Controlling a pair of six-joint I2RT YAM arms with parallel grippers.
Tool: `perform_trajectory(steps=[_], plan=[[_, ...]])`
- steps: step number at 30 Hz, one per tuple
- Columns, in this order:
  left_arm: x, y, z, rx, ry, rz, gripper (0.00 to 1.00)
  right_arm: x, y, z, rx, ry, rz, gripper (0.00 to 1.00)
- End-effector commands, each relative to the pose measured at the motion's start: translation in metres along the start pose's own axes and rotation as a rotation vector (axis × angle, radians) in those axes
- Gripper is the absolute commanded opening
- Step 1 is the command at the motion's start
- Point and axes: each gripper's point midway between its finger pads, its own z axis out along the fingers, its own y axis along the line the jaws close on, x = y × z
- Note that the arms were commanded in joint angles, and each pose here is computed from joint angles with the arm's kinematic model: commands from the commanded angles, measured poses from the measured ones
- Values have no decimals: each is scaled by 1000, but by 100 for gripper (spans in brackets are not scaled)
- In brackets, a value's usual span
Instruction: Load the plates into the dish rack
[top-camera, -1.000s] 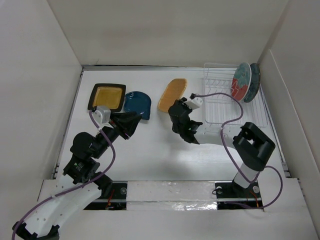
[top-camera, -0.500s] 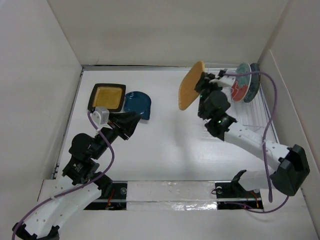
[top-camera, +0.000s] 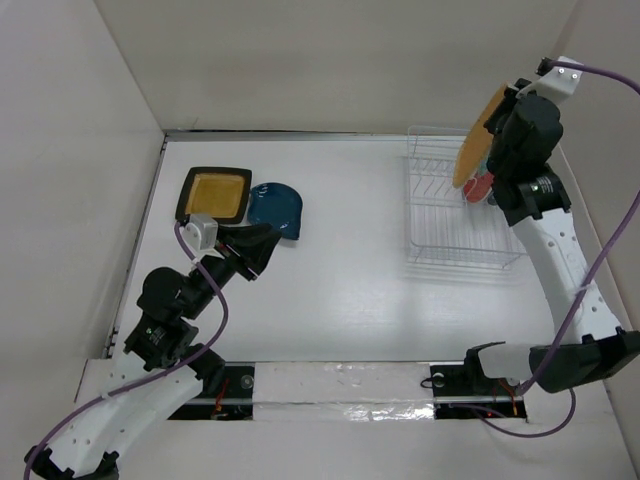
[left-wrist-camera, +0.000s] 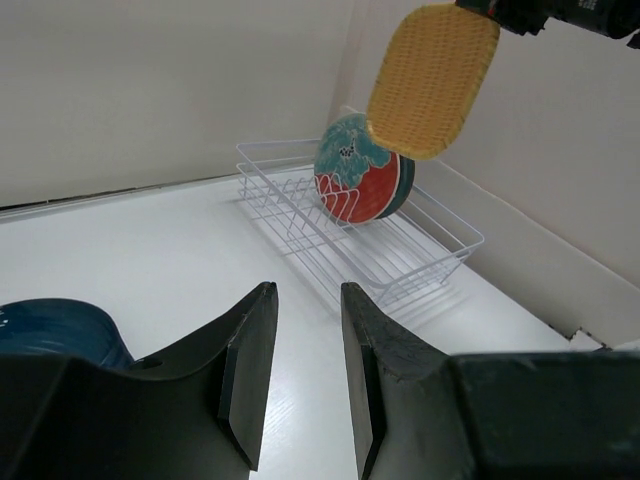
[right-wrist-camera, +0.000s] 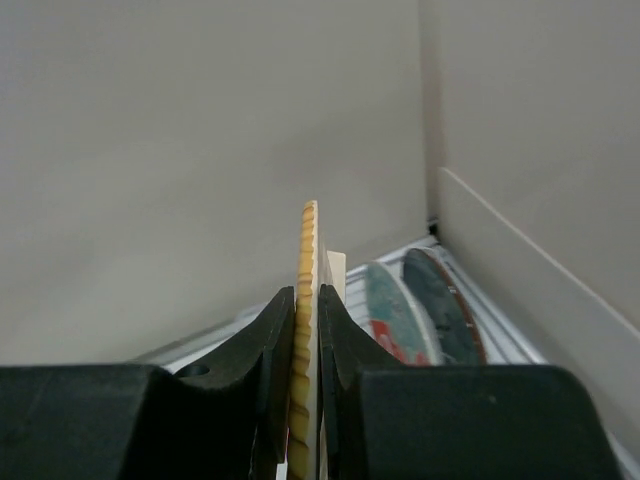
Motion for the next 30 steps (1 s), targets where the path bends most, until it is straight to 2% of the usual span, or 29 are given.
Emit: perform_trajectory(steps=[1,5,10,14,16,17,19,22,23,24,26,27,28,30], plan=[[-13,-9,3,36,-39,0,28,25,5,18,-122,132,-72,0],[-9,-7,6,31,-28,0,28,40,-9,53,-173,212,-137,0],[-4,-6,9,31,-5,-3,28,52,-9,73,-244,244,-163,0],[-5,-4,8,21,-14,1,28,67,-17,92,-240,254,-189,0],[-4,-4,8,23,-10,1,28,86,-23,106,-244,307,-192,0],[-3,-4,9,24,-7,0,28,74,-19,110,-264,289,-219,0],[-3,-4,9,24,-7,0,28,90,-26,118,-245,343,-242,0],[-5,-4,9,19,-11,1,28,95,-29,122,-214,291,-255,0],[-4,-4,9,20,-9,2,28,82,-29,117,-210,243,-245,0],[-3,-4,10,21,-4,1,28,91,-31,120,-205,208,-232,0],[-2,-4,10,22,-2,1,28,78,-32,116,-195,136,-196,0],[-2,-3,10,18,-4,1,28,61,-22,117,-217,47,-173,0],[-2,-3,10,16,-4,3,28,71,-25,116,-211,48,-170,0],[-2,-2,10,11,-3,4,28,57,-22,116,-200,-19,-152,0]])
